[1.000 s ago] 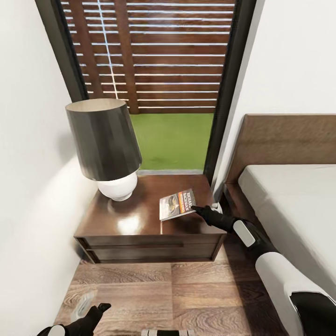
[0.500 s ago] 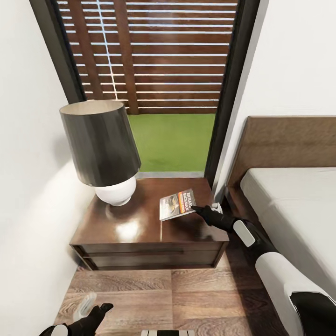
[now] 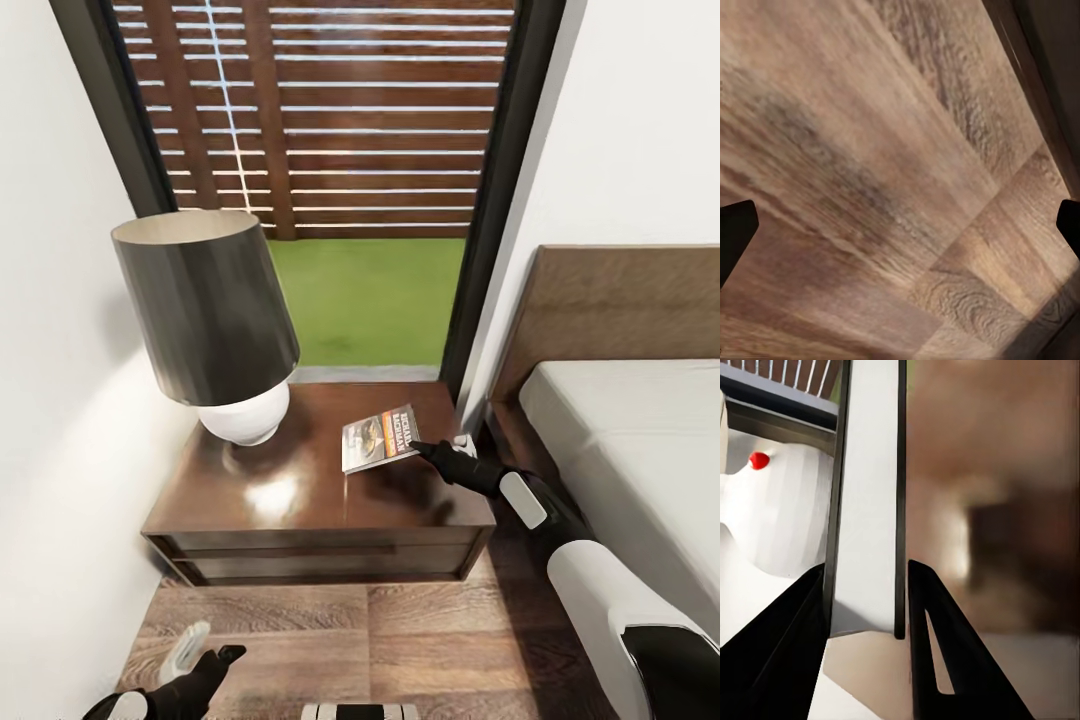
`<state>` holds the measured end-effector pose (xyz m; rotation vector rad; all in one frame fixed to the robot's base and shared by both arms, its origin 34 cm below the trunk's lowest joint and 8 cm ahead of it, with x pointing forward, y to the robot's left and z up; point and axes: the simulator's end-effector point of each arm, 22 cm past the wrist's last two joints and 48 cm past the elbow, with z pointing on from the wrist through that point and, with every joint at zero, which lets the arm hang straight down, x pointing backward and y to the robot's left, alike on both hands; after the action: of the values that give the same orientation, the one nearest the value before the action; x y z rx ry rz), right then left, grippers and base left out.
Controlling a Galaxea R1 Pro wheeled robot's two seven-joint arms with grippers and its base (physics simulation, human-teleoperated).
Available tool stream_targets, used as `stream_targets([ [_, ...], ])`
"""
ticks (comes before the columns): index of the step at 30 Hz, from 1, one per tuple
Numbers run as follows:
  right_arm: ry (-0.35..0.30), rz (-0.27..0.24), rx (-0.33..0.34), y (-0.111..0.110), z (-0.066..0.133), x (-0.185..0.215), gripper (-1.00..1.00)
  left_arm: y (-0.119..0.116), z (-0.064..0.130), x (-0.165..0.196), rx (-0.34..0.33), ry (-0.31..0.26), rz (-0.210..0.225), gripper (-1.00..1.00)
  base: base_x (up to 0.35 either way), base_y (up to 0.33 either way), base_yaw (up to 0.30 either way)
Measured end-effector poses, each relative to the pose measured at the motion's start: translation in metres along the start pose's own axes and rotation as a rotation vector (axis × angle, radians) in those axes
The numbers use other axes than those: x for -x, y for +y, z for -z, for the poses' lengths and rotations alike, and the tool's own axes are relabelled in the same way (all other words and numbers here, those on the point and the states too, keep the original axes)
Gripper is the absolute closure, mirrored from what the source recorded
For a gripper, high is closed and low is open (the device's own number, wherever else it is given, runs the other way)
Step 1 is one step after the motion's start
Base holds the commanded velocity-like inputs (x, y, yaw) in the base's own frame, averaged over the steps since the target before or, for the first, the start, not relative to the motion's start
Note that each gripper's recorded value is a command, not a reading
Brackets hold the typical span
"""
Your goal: In the bedroom, move the book from the bed onto either nightstand, and place the two sandals side by side next to the bed.
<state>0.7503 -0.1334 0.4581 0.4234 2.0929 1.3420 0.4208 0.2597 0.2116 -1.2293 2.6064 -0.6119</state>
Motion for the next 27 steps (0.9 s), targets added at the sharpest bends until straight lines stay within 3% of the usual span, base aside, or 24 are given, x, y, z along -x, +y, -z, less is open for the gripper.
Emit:
stream_targets([
  [12,0.022,-0.034,-0.028,-0.03,-0.008,-0.013,1.0,0.016,-0.011,-0.009,0.035,0.028,0.012,-1.0,0.0,0.0,0.0],
  [27,0.022,-0.036,-0.026,-0.03,-0.008,-0.013,1.0,0.017,-0.011,-0.009,0.036,0.029,0.01,-1.0,0.0,0.0,0.0],
])
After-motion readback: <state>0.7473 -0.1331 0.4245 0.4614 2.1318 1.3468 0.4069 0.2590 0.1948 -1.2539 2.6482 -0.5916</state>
